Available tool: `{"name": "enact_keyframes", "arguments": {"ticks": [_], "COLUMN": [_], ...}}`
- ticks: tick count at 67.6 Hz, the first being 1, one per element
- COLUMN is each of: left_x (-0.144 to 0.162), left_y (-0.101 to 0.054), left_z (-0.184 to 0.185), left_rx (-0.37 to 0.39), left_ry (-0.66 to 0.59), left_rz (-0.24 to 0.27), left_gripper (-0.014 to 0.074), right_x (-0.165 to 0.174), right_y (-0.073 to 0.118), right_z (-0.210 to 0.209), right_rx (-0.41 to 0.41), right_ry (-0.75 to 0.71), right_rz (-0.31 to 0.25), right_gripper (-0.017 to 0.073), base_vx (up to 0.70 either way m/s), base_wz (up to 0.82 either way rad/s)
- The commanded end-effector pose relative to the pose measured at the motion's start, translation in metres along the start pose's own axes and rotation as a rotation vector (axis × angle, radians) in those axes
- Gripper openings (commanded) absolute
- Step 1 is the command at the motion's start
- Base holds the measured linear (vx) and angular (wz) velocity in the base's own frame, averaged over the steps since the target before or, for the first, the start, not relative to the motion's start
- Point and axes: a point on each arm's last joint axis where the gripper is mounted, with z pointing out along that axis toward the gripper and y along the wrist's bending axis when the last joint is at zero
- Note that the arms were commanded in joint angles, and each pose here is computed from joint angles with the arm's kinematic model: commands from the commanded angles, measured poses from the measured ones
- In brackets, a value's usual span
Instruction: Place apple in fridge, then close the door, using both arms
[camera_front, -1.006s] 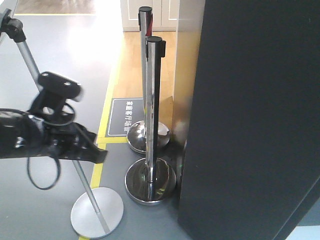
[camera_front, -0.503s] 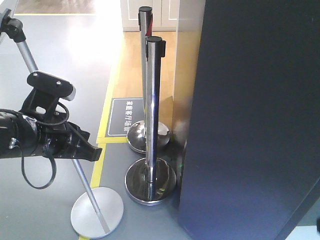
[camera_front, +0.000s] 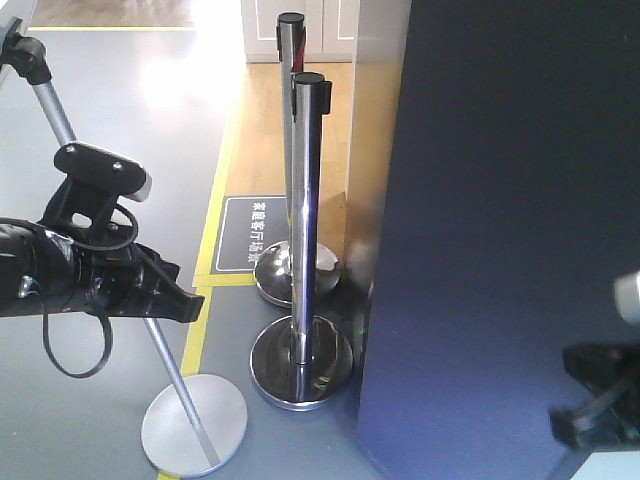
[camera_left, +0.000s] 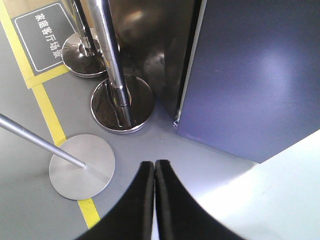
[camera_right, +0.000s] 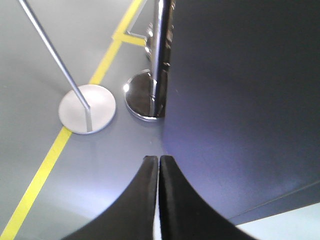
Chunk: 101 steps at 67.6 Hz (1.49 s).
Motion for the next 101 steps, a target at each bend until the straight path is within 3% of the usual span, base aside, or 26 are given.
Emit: {"name": "enact_keyframes", "arguments": {"ticks": [1, 10, 17, 28, 38, 54, 69, 101], "left_x": [-0.013, -0.013, -0.013, -0.013, -0.013, -0.013, -0.013, -0.013], "left_y": [0.0, 0.0, 0.0, 0.0, 0.0, 0.0, 0.0, 0.0], "left_z": [-0.014, -0.014, -0.014, -0.014, -0.014, -0.014, -0.014, -0.014], "left_rx": [0.004, 0.004, 0.004, 0.004, 0.004, 0.004, 0.004, 0.004], "left_ry": [-0.106, -0.106, -0.106, -0.106, -0.106, -0.106, -0.106, -0.106], "left_rz": [-0.01, -0.01, -0.01, -0.01, -0.01, -0.01, -0.01, -0.01], "left_gripper": [-0.0006, -0.0006, -0.0006, -0.0006, -0.0006, -0.0006, -0.0006, -0.0006], "right_x": [-0.033, -0.055, -0.065, -0.081, -0.093, -0.109, -0.12, -0.177], "right_y": [-0.009, -0.039, -0.06, -0.086, -0.095, -0.109, -0.125, -0.168], "right_z": [0.005, 0.011, 0.015, 0.007, -0.001, 0.0, 0.027, 0.095], "right_rx": [0.052, 0.153, 0.172, 0.238, 0.327, 0.439, 0.456, 0.452], "right_ry": [-0.09, -0.062, -0.061, -0.226, -0.375, -0.561, -0.546, -0.521], "right_rz": [0.026, 0.121, 0.146, 0.178, 0.112, 0.105, 0.12, 0.125], "right_gripper": [-0.0003, -0.0003, -0.0003, -0.0003, -0.0003, -0.0003, -0.0003, -0.0003], "base_vx": [0.0, 0.0, 0.0, 0.0, 0.0, 0.0, 0.0, 0.0], "base_wz": [0.0, 0.0, 0.0, 0.0, 0.0, 0.0, 0.0, 0.0]}}
